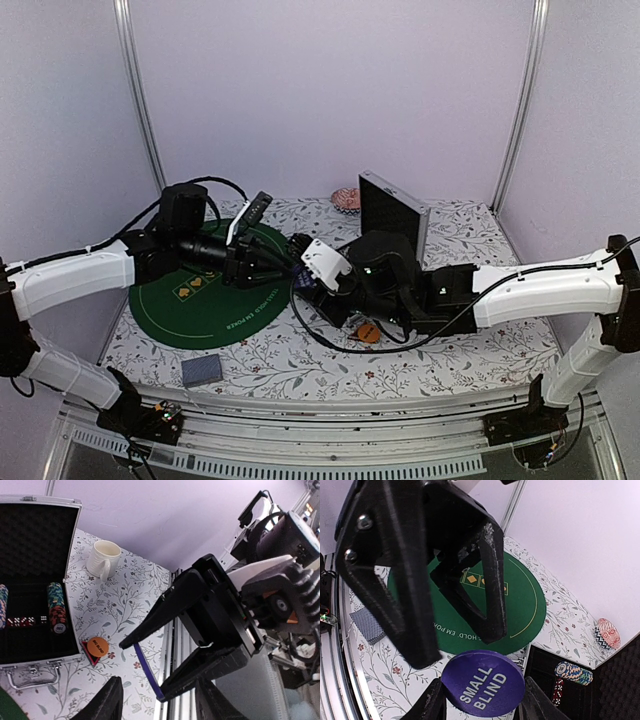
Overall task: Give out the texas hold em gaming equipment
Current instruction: Pass from the right arm to the left
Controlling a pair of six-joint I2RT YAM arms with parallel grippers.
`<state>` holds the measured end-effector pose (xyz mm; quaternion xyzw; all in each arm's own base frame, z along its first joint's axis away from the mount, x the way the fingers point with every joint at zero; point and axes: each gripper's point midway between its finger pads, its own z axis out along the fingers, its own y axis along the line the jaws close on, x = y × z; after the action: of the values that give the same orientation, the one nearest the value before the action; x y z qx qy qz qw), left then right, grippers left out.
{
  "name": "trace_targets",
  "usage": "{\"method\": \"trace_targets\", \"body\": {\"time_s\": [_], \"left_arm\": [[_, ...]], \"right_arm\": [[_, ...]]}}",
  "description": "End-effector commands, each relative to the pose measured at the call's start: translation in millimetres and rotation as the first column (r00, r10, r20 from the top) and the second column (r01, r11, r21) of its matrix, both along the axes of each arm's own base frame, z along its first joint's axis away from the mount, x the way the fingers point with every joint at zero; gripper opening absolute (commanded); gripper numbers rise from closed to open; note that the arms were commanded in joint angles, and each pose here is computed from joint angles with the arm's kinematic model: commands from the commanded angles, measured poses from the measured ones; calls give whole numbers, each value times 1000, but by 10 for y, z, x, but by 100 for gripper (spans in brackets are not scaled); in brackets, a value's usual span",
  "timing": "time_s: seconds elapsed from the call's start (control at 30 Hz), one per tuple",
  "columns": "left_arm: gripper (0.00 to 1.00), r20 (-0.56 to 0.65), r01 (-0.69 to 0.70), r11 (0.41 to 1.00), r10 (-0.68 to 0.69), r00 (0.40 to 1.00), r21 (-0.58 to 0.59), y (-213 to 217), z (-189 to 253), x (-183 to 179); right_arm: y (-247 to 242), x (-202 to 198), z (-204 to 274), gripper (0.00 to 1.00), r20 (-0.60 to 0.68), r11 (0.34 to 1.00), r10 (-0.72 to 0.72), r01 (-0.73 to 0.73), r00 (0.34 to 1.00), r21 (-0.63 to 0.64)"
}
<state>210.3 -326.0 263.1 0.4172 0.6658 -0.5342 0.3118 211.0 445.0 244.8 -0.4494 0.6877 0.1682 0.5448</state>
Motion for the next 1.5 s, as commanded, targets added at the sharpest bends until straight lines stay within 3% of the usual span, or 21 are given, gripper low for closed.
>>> {"method": "trace_targets", "body": {"time_s": [0.0, 0.23, 0.4, 0.5, 0.53, 0.73, 0.93, 1.13, 1.3, 1.47], "left_arm": [[45, 21, -24, 1000, 23, 1000, 17, -27, -64, 24], [35, 31, -62, 995, 60, 998, 80, -51, -205, 80], [19, 34, -39, 996, 37, 999, 80, -83, -198, 29], [1, 36, -29, 997, 26, 999, 76, -86, -186, 4], [0, 37, -24, 997, 21, 999, 72, -88, -172, -9], [0, 47, -15, 998, 12, 999, 63, -83, -133, -37], [0, 98, -115, 987, 104, 990, 113, -23, -173, 120], [0, 122, -337, 918, 318, 940, 208, 225, -344, 583], [0, 75, -464, 852, 460, 885, 242, 562, -488, 993], [0, 66, -571, 764, 581, 812, 301, 919, -718, 1332]], "right_arm": [[115, 3, 119, 37, 63, 1000, -12, 11, 998, 5], [196, 0, 227, 36, 82, 1000, -8, 6, 997, 17], [210, 5, 206, 36, 87, 1000, -10, 9, 996, 7], [198, 21, 192, 36, 89, 1000, -20, 20, 996, 3], [193, 24, 190, 36, 90, 1000, -23, 23, 996, 1], [121, 59, 166, 39, 95, 998, -55, 57, 994, -11], [-91, 88, 148, 69, 93, 993, -114, 115, 989, -8], [-505, 114, 311, 82, 22, 984, -156, 154, 987, 93], [-872, 148, 466, 86, -129, 954, -123, 153, 984, 256], [-1271, 181, 585, 91, -176, 915, -129, 186, 976, 359]]}}
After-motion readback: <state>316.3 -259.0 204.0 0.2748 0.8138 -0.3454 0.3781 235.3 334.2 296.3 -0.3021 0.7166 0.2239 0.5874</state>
